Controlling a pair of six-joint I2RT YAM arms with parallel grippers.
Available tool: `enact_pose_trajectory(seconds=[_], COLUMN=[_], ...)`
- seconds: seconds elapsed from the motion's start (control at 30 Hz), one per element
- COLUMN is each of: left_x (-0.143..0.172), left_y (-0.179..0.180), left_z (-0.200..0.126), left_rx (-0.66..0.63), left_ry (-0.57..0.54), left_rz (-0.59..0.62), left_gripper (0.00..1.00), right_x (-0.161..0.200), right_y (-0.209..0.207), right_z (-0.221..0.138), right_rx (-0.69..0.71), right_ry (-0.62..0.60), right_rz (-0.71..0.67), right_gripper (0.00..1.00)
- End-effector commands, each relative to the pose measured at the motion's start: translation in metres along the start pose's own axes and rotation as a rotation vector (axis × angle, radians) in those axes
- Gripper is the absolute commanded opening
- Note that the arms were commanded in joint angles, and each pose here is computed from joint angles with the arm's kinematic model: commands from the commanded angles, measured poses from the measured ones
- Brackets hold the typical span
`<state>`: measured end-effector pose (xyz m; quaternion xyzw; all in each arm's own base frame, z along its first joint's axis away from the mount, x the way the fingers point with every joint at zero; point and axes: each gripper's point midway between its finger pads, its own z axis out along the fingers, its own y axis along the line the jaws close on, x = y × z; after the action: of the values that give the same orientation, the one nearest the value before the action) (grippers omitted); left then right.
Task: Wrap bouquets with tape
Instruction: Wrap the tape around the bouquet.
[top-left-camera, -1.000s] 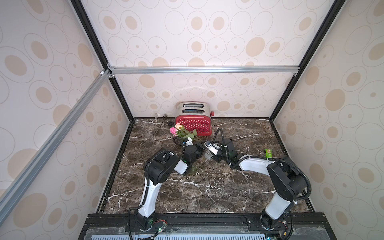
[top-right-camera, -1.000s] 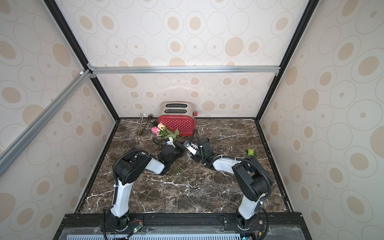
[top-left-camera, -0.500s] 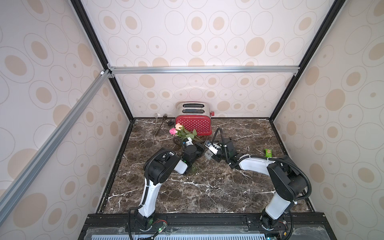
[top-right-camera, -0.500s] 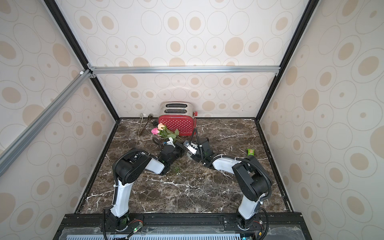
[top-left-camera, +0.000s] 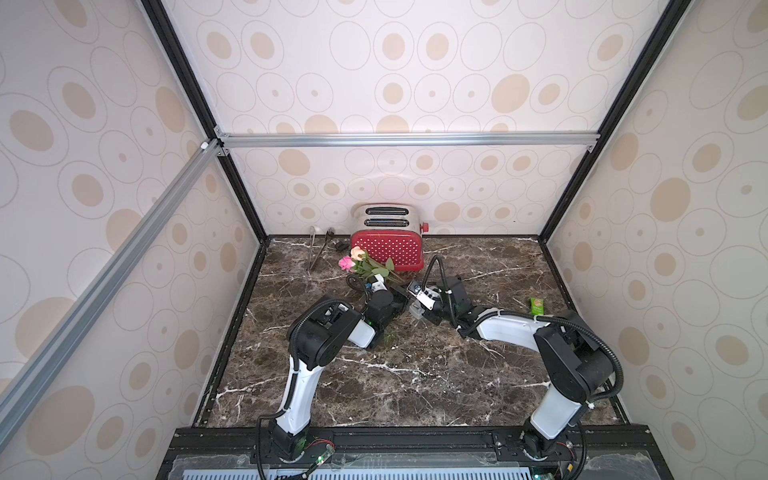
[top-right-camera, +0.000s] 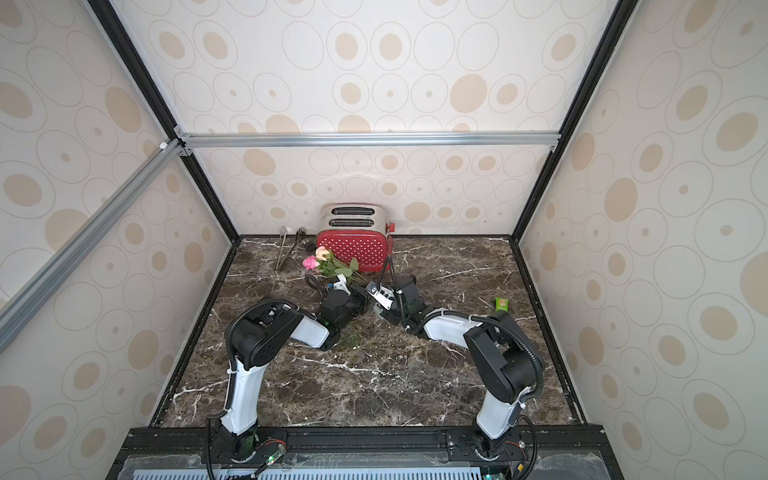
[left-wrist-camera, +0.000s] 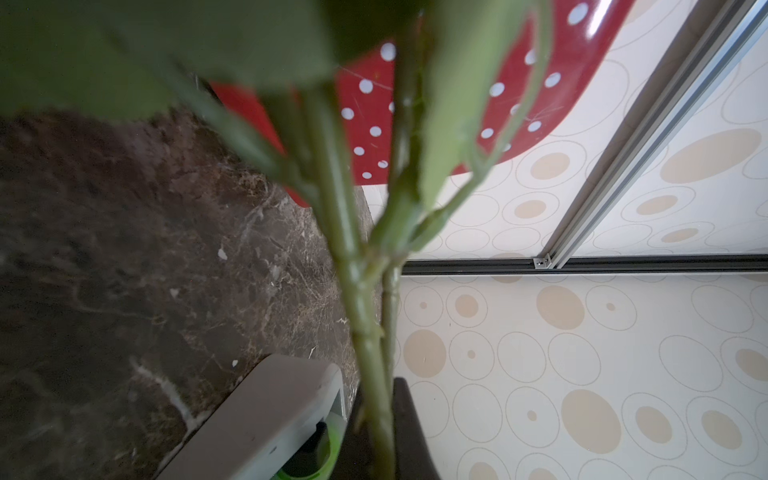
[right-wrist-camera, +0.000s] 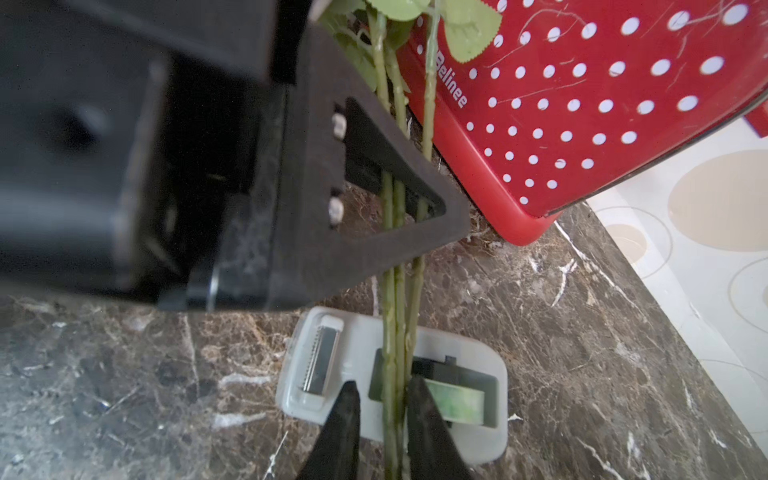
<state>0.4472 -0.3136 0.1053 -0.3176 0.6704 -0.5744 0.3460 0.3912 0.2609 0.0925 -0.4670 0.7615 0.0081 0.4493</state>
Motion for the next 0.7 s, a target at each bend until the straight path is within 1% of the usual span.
enact_pose_trajectory(seconds=[0.0, 0.07, 0.13, 0.23, 0.3, 0.5, 0.53, 0.57, 0.6, 0.67], left_x=[-0.004, -0.003, -0.003, -0.004, -0.003, -0.003, -0.003, -0.003, -0.003, -0.002], left_y=[-0.014, -0.014, -0.014, -0.015, -0.014, -0.014, -0.014, -0.014, -0.014, -0.014], left_z=[0.004, 0.004, 0.003, 0.003, 0.003, 0.003, 0.003, 0.003, 0.004, 0.004], left_rx=[0.058, 0.06, 0.058, 0.06, 0.061, 0.06, 0.061, 0.06, 0.061, 0.062], left_ry=[-0.005, -0.003, -0.003, -0.005, -0.003, -0.002, -0.002, 0.0, 0.0, 0.002], left_rz=[-0.003, -0.003, -0.006, -0.005, -0.005, -0.007, -0.007, -0.006, -0.006, -0.008], left_gripper=[0.0, 0.0, 0.0, 0.0, 0.0, 0.0, 0.0, 0.0, 0.0, 0.0], right_x=[-0.001, 0.0, 0.0, 0.002, 0.002, 0.002, 0.002, 0.001, -0.001, -0.007], right_y=[0.008, 0.007, 0.007, 0.005, 0.005, 0.006, 0.004, 0.002, 0.0, -0.006], right_z=[0.002, 0.003, 0.004, 0.006, 0.007, 0.008, 0.006, 0.005, 0.002, -0.006], right_rx=[-0.027, -0.026, -0.028, -0.025, -0.022, -0.021, -0.012, 0.001, 0.012, 0.042], right_ry=[0.007, 0.018, 0.025, 0.043, 0.048, 0.056, 0.05, 0.042, 0.032, 0.008], right_rz=[-0.02, -0.017, -0.017, -0.015, -0.017, -0.021, -0.015, -0.003, 0.008, 0.045], right_gripper=[0.24, 0.24, 0.15, 0.08, 0.0, 0.0, 0.07, 0.25, 0.38, 0.57])
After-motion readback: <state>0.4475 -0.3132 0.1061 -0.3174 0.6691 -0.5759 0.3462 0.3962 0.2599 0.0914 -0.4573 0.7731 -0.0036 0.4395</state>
